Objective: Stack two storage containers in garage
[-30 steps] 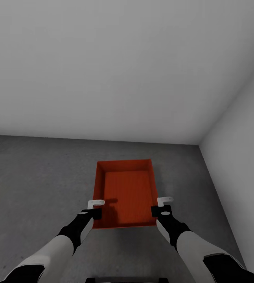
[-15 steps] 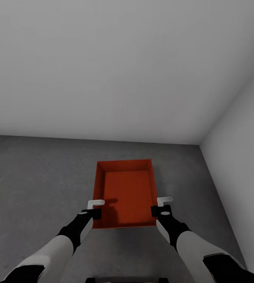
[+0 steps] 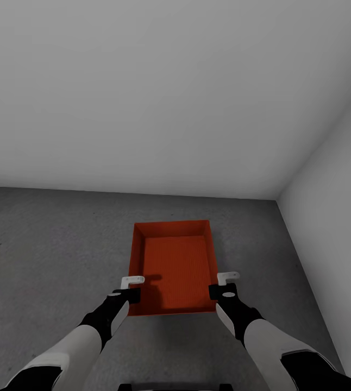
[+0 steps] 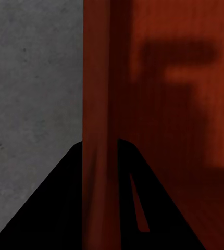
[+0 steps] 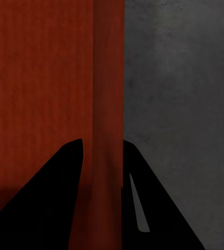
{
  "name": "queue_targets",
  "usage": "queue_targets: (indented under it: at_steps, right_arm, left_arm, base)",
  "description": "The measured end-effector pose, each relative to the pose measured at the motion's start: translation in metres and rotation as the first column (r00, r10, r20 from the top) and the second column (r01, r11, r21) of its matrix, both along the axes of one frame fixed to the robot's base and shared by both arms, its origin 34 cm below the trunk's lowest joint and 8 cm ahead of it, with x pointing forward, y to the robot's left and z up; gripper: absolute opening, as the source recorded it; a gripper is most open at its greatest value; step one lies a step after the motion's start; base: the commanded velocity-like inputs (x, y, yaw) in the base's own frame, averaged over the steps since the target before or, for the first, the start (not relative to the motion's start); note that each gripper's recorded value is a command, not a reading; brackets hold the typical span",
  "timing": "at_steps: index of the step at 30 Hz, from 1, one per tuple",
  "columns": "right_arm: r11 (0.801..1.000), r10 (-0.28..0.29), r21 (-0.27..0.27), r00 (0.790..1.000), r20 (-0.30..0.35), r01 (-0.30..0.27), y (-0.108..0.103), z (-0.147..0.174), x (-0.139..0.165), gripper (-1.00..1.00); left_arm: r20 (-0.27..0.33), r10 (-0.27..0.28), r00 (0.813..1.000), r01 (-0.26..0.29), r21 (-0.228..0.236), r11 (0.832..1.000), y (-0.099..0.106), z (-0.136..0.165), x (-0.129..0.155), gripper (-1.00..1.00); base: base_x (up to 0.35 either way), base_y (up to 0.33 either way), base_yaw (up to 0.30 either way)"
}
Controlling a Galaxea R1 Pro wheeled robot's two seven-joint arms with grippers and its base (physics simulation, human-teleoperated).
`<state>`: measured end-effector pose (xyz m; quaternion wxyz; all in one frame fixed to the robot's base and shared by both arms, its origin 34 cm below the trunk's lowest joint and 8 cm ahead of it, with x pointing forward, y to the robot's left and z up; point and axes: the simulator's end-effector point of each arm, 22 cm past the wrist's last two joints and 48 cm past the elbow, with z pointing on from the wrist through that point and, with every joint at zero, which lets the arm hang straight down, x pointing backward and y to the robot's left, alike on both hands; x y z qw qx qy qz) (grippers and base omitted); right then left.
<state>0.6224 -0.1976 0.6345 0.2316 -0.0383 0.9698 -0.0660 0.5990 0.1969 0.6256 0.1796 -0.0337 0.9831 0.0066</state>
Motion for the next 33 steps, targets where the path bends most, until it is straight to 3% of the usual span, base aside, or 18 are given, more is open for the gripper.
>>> queue_targets:
  at_steps: [11, 22, 33]
  right_arm:
    - [1.0, 0.0, 0.0, 1.0, 0.0, 0.0, -0.0001, 0.0, 0.0, -1.0]
    - [1.0, 0.0, -0.001, 1.0, -0.001, 0.0, 0.0, -0.0001, -0.0003, -1.0]
    - [1.0, 0.001, 0.0, 1.0, -0.002, -0.001, 0.0, -0.0002, -0.0004, -1.0]
  left_arm:
    - [0.0, 0.0, 1.0, 0.0, 0.0, 1.0, 0.0, 0.0, 0.0, -1.0]
    - [-0.001, 0.0, 1.0, 0.0, 0.0, 1.0, 0.0, -0.0001, -0.0003, -1.0]
    - [-0.002, 0.001, 1.0, -0.001, 0.0, 1.0, 0.0, -0.0003, -0.0007, -1.0]
  base:
    - [0.0, 0.0, -0.007]
    - [0.0, 0.0, -0.196]
    - [0.0, 0.065, -0.029]
